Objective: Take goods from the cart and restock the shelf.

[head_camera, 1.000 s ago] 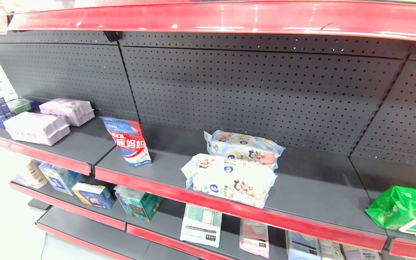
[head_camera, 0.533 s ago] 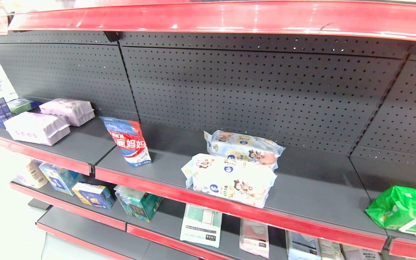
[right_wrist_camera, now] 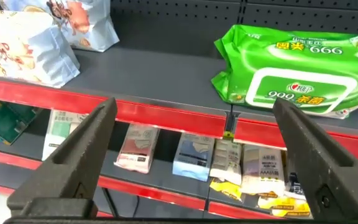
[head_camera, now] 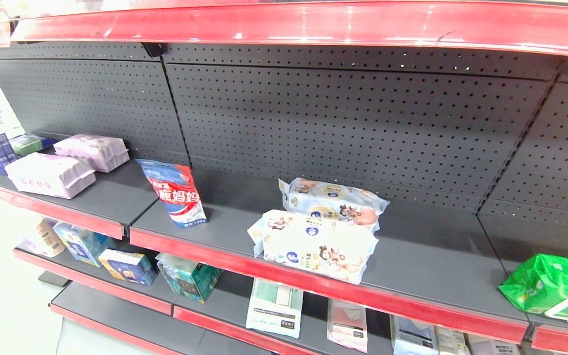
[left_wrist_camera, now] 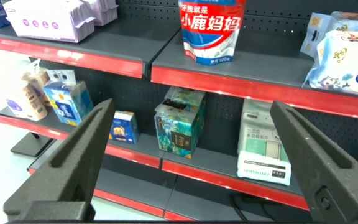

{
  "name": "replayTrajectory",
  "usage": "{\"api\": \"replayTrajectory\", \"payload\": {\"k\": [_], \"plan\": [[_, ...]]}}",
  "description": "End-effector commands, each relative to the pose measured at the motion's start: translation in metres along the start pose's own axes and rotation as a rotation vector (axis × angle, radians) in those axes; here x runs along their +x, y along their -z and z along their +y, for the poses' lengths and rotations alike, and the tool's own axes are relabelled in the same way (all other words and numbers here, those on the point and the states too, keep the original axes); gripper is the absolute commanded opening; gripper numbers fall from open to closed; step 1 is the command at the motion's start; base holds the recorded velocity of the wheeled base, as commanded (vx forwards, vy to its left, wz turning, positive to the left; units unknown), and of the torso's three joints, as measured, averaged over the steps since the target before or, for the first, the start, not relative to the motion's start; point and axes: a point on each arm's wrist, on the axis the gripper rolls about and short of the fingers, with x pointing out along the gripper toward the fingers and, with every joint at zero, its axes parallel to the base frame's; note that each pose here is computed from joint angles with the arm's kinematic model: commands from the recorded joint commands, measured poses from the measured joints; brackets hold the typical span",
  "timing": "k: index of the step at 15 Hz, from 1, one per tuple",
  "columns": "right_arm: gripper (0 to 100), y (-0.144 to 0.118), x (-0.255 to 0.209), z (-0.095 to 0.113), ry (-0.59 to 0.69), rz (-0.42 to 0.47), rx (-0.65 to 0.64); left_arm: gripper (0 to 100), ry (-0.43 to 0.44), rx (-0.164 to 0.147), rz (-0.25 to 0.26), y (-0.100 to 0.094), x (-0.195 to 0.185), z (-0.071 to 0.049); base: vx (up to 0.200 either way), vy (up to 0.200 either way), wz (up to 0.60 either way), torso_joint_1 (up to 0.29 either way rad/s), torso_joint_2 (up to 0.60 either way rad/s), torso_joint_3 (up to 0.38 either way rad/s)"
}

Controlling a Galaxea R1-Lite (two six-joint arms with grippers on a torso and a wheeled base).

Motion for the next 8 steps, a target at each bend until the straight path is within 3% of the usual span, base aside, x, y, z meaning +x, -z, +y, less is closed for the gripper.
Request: {"api": "replayTrajectory", "payload": {"k": [1, 4, 8], "plan": [[100, -0.0001, 0.0004, 0.0, 0.0, 0.005, 0.002, 100, 0.0, -0.001, -0.001, -0.0002, 0.0001, 0.0, 0.0, 0.0, 0.0, 0.0, 0.0, 0.0], [100, -0.0001, 0.0004, 0.0, -0.001, 0.005, 0.002, 100, 0.001, 0.003, -0.001, -0.0002, 0.0001, -0.0001, 0.0, 0.0, 0.0, 0.0, 0.0, 0.0], [100, -0.0001, 0.0003, 0.0, 0.0, 0.004, 0.002, 100, 0.001, 0.001, 0.001, 0.0, 0.0001, -0.0001, 0.0, 0.0, -0.6, 0.005, 0.0, 0.002]]}}
